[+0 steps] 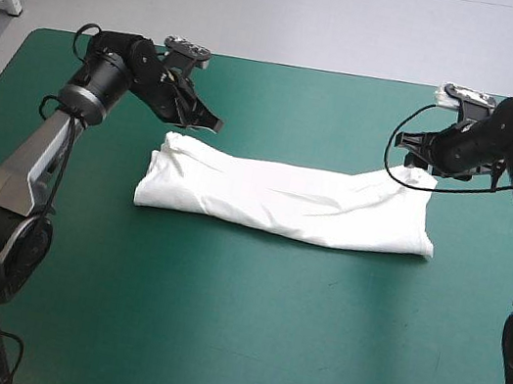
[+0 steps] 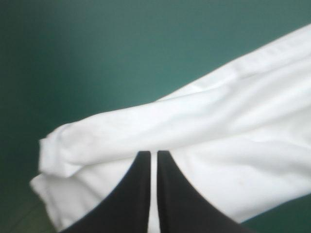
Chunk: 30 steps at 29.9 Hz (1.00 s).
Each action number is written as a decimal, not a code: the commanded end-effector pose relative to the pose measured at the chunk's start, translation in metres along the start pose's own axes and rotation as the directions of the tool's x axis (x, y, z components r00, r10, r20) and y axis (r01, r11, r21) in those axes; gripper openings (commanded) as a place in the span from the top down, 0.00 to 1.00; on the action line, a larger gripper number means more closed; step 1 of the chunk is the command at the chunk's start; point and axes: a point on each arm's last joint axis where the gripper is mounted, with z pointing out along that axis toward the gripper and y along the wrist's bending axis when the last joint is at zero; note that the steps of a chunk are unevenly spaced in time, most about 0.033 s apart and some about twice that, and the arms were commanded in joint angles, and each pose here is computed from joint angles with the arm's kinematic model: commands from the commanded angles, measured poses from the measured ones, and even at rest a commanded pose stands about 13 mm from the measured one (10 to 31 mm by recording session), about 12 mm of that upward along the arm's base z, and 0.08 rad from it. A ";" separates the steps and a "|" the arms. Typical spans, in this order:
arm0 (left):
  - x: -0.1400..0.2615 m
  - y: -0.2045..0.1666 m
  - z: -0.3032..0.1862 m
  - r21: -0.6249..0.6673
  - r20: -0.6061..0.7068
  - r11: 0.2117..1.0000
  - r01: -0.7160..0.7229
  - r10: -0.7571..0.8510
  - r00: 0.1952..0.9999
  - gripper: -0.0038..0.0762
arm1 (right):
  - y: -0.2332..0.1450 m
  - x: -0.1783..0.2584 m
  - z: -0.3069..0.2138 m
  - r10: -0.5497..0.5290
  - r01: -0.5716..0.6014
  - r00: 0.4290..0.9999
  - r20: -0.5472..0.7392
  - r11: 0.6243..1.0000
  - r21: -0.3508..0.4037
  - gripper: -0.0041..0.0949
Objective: Fold the cloth
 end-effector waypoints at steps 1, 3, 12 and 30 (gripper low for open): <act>-0.014 -0.040 -0.034 0.111 0.142 0.991 -0.081 0.065 0.988 0.96 | 0.008 -0.005 -0.040 -0.013 0.013 0.993 0.118 1.000 -0.002 0.47; -0.015 -0.058 -0.032 0.158 0.157 0.979 -0.128 0.103 0.982 0.96 | 0.009 -0.003 -0.044 -0.016 0.016 0.993 0.114 1.000 0.000 0.47; -0.015 -0.128 0.001 0.252 0.158 0.925 -0.285 0.251 0.955 0.96 | 0.010 0.001 -0.048 -0.011 0.012 0.997 0.083 1.000 -0.005 0.47; 0.008 -0.131 0.108 0.353 -0.109 0.925 -0.140 0.189 0.976 0.96 | 0.012 0.004 -0.054 -0.007 0.008 0.997 0.072 1.000 -0.019 0.54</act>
